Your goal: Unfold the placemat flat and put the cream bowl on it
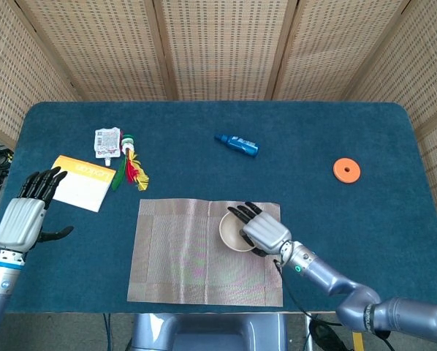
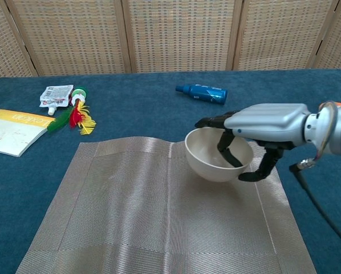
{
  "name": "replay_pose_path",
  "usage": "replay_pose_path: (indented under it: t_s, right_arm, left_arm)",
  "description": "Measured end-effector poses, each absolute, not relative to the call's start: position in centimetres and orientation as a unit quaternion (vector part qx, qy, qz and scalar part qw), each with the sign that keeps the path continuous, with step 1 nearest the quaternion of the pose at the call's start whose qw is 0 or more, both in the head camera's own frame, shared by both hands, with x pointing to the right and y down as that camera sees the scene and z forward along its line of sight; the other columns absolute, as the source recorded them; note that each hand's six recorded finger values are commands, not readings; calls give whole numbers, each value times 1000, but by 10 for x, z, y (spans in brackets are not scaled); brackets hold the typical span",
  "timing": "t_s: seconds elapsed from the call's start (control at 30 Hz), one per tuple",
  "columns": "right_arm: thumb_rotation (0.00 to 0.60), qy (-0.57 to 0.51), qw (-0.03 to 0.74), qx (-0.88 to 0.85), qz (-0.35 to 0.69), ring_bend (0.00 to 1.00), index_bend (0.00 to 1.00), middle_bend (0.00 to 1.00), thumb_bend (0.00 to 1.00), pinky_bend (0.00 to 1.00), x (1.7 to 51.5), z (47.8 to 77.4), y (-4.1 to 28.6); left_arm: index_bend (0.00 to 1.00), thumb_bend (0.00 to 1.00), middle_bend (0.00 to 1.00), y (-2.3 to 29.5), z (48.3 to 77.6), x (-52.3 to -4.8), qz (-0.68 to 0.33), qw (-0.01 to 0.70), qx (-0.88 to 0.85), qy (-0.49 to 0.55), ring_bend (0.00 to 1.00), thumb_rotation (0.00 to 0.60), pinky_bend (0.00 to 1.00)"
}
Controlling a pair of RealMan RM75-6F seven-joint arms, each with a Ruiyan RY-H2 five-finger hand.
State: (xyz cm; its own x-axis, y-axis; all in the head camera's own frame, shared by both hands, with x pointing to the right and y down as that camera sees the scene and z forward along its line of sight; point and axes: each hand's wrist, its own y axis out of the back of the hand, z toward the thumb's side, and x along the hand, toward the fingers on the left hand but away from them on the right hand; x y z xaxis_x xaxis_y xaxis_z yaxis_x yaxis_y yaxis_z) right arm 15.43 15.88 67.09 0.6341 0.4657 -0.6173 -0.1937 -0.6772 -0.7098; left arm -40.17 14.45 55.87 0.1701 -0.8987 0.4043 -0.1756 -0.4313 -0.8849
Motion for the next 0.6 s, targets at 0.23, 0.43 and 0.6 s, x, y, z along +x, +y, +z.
replay_pose_path:
  t_s: [0.23,0.43,0.6]
  right_arm:
    - [600,-65,395,-822,405,0,722,0,509,0,129,677,171]
    - [600,-56,400,-827,390,0,712,0,505,0,109,679,178]
    - [600,-43,401,-833,378,0,143,0,178,0,95,683,189]
  left_arm:
    - [0,0,0,144,563,-400,-512,354,-678,391,0,600,0]
    - [0,0,0,143,565,-400,-515,352,-677,390,0,600,0]
    - [0,0,0,142,566,-400,-515,351,-677,390,0,600,0]
